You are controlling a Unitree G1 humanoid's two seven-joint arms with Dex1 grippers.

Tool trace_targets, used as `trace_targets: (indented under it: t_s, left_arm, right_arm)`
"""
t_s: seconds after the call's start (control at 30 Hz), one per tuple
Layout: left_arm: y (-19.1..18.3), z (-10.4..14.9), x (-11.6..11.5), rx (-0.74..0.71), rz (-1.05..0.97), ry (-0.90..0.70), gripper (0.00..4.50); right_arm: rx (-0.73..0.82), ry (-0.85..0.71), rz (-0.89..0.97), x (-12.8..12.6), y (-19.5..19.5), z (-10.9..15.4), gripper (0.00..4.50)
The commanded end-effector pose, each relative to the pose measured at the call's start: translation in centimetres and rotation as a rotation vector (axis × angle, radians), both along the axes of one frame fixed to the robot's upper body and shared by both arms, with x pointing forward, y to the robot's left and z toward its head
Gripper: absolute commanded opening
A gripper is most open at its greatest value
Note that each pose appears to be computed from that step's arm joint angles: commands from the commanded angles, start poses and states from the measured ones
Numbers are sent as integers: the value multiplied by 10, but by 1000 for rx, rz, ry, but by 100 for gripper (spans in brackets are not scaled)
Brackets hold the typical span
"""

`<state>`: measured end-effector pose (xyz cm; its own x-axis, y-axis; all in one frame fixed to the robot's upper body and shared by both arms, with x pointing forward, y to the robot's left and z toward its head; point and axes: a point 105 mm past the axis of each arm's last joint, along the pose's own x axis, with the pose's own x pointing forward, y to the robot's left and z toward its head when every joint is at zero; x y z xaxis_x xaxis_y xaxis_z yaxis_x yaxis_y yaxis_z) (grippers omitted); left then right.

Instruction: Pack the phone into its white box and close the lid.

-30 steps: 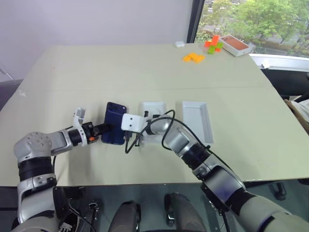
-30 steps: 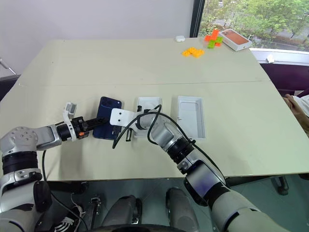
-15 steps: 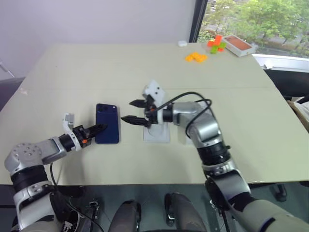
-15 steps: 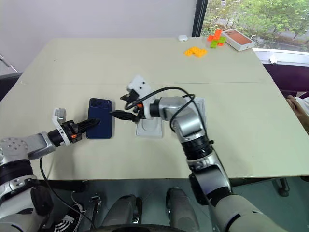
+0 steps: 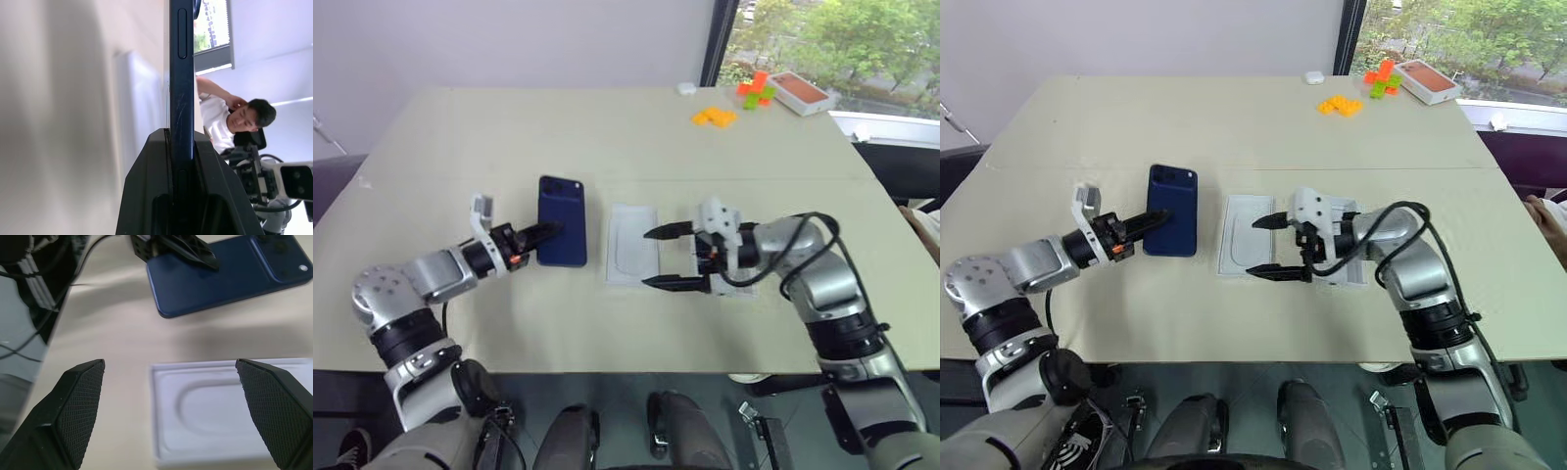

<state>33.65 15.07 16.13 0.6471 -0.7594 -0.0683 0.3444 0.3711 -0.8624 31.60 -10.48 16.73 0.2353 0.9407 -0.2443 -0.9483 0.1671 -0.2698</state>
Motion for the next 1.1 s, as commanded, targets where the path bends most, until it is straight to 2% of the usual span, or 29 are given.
trace_targets:
  t_s: [0.03,0.2,0.37,0.6,0.8,0.87,0.9,1.1]
  left_arm:
    - [-23,11,6,12,-33,-19,0]
    - [-52,1,16,13,-36,47,0]
    - [-75,-13,8,17,-84,87,0]
    - [-78,-17,14,45,-29,98,0]
    - [-86,-22,9,47,-64,112,0]
    - [-88,-22,8,37,-68,119,98]
    - [-89,-22,8,23,-69,120,131]
    - [-83,-20,9,97,-64,98,420]
  right_arm:
    - [27,-130,-104,15,-27,8,448]
    - [22,-175,-166,21,-47,5,448]
    - [-7,-184,-197,22,-58,1,448]
    - [-4,-180,-226,26,-58,-1,448]
    - [-4,-184,-241,30,-58,0,448]
    - [-7,-185,-241,31,-57,-1,450]
    - [-8,-185,-241,31,-56,-1,450]
    - [3,-188,-261,36,-52,1,450]
